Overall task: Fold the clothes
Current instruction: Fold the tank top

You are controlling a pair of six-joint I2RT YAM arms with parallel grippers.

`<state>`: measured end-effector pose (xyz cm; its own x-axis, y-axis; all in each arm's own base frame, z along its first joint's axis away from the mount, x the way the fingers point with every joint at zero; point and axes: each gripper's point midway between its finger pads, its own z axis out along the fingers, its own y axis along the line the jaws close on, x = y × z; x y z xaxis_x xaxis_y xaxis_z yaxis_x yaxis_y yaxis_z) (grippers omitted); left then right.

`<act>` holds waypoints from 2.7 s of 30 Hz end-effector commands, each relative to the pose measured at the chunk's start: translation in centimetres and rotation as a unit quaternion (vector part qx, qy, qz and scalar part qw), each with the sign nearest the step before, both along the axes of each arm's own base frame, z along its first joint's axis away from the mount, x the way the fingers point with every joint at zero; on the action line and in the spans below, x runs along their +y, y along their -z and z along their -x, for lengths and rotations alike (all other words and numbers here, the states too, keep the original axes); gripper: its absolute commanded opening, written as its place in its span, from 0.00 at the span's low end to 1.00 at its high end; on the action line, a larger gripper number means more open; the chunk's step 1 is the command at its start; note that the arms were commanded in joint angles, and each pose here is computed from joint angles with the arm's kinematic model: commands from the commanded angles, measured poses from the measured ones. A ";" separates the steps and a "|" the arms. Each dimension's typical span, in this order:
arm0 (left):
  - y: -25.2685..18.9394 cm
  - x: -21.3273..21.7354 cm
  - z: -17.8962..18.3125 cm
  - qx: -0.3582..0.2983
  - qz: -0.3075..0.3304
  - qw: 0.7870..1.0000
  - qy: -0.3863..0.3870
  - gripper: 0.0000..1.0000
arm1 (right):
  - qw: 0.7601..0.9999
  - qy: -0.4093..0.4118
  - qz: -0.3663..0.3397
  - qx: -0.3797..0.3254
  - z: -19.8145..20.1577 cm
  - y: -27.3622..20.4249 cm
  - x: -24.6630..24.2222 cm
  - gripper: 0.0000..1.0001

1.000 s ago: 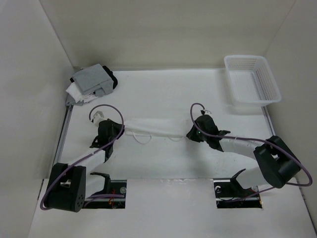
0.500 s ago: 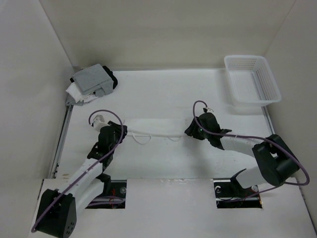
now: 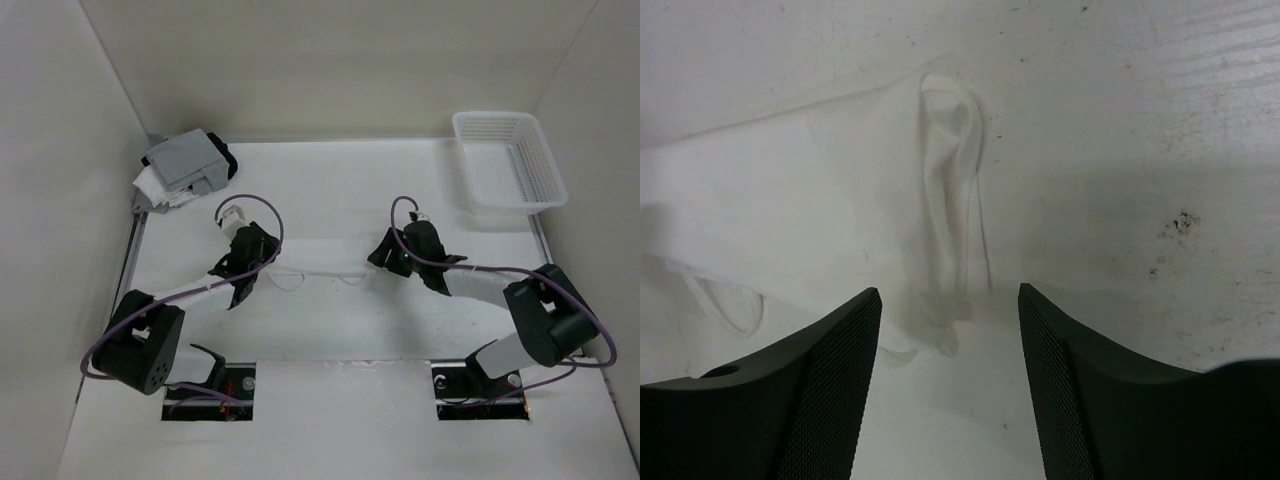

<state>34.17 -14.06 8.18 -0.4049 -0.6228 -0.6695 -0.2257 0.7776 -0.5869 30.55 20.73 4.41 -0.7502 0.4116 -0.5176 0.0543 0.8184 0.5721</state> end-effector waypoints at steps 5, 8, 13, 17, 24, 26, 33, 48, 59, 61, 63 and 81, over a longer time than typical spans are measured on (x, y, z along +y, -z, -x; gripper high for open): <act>1.7 2.2 1.3 -0.002 0.014 1.000 -0.026 0.25 | 0.999 -0.017 -0.036 -0.017 -2.6 -0.6 1.7 0.60; 2.5 2.9 2.5 0.004 0.019 0.999 -0.034 0.25 | 0.999 -0.016 -0.048 -0.010 -2.8 -0.2 1.9 0.53; 3.8 3.7 3.5 0.015 0.023 0.999 -0.043 0.26 | 0.998 0.002 -0.065 0.010 -3.3 1.3 1.3 0.45; 4.0 3.9 4.0 0.014 0.028 0.999 -0.044 0.28 | 0.994 -0.003 -0.103 0.027 -3.3 2.1 1.8 0.44; 2.1 4.4 4.7 -0.018 0.042 0.998 -0.046 0.36 | 0.989 -0.021 -0.141 0.039 -3.3 2.1 2.6 0.29; 1.3 4.7 4.7 -0.025 0.042 0.998 -0.049 0.37 | 0.989 -0.021 -0.141 0.035 -3.3 1.8 2.5 0.19; -2.2 5.2 4.3 -0.060 0.045 0.996 -0.053 0.38 | 0.990 0.011 -0.137 0.004 -3.0 -0.2 0.5 0.05; -3.5 3.7 4.0 -0.067 0.051 0.996 -0.031 0.41 | 0.995 0.036 -0.039 -0.086 1.3 -10.0 -3.7 0.04; -3.8 2.7 4.2 -0.078 0.062 0.995 -0.009 0.42 | 0.995 -0.044 -0.007 -0.085 -0.5 -14.4 5.2 0.05; -3.9 2.7 4.2 -0.080 0.063 0.995 -0.007 0.42 | 0.996 -0.052 -0.002 -0.078 -1.1 -14.4 7.0 0.04; -3.8 2.6 4.2 -0.081 0.067 0.995 -0.004 0.42 | 0.996 -0.060 0.005 -0.067 -1.7 -14.0 8.7 0.04; -4.4 4.6 3.9 -0.103 0.082 0.991 -0.018 0.43 | 0.990 -0.135 -0.031 0.002 -1.0 -10.3 23.4 0.24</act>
